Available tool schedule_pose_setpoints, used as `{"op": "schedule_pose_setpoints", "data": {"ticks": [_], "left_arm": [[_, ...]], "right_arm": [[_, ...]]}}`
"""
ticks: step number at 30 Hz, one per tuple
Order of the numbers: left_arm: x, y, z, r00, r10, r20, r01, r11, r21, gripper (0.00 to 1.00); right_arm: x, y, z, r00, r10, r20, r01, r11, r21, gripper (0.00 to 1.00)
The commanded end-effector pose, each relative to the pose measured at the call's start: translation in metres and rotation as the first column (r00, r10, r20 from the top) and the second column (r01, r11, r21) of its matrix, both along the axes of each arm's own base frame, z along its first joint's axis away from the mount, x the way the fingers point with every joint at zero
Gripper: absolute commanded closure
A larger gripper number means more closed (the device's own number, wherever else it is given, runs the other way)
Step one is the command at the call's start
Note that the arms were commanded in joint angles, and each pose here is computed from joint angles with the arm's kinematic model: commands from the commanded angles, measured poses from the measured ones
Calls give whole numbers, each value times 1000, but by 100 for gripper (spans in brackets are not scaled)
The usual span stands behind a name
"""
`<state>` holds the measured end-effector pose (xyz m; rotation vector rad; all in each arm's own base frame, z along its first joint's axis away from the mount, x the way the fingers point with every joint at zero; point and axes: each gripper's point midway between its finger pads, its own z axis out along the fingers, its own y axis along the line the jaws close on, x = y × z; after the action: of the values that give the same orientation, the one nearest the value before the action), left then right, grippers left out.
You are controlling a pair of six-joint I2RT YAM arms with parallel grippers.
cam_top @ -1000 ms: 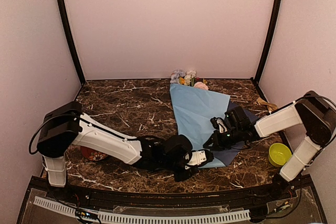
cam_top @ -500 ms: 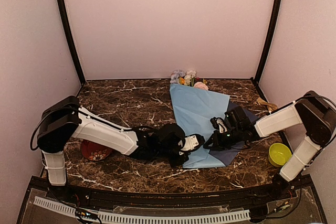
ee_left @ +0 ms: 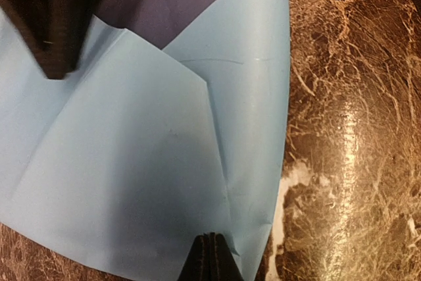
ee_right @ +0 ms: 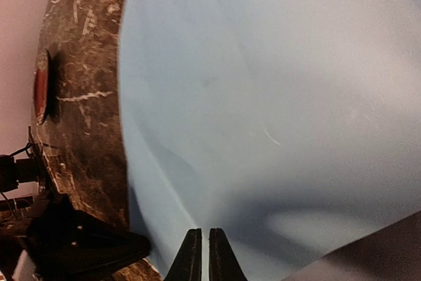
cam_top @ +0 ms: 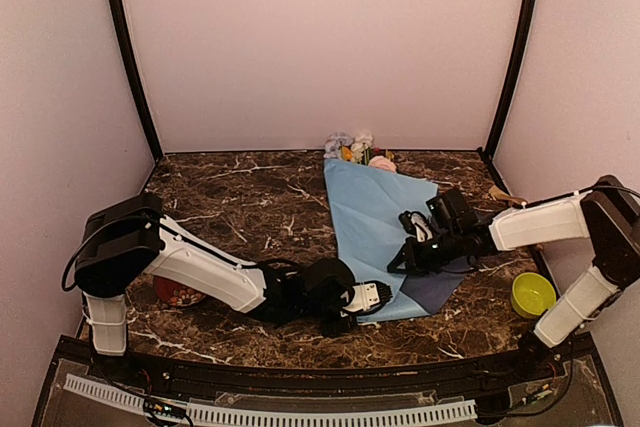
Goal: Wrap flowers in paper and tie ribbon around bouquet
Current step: Press the fold line on the 2/3-folded wrapping paper.
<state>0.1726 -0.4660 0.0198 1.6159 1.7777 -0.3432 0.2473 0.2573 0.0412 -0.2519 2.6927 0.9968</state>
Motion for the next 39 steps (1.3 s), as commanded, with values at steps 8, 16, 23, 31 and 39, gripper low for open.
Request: {"op": "schedule_pose_setpoints", "data": {"ticks": [8, 16, 23, 31, 39], "left_arm": [[-27, 26, -35, 994, -47, -96, 59, 991, 121, 100], [-41, -1, 17, 980, -119, -156, 110, 992, -67, 100], [-15, -2, 93, 922, -166, -351, 27, 929, -368, 100], [81, 3, 69, 903, 53, -426, -190, 940, -284, 100], [151, 23, 35, 838, 305, -452, -425, 885, -190, 100]], "right_arm": [[-36, 71, 58, 964, 257, 63, -265, 932, 246, 93], [-59, 60, -26, 963, 244, -114, -230, 965, 122, 99], [-73, 46, -52, 950, 250, -186, -242, 968, 65, 100], [-79, 44, -53, 941, 249, -228, -241, 968, 65, 100], [-84, 43, -59, 932, 245, -268, -236, 970, 67, 100]]}}
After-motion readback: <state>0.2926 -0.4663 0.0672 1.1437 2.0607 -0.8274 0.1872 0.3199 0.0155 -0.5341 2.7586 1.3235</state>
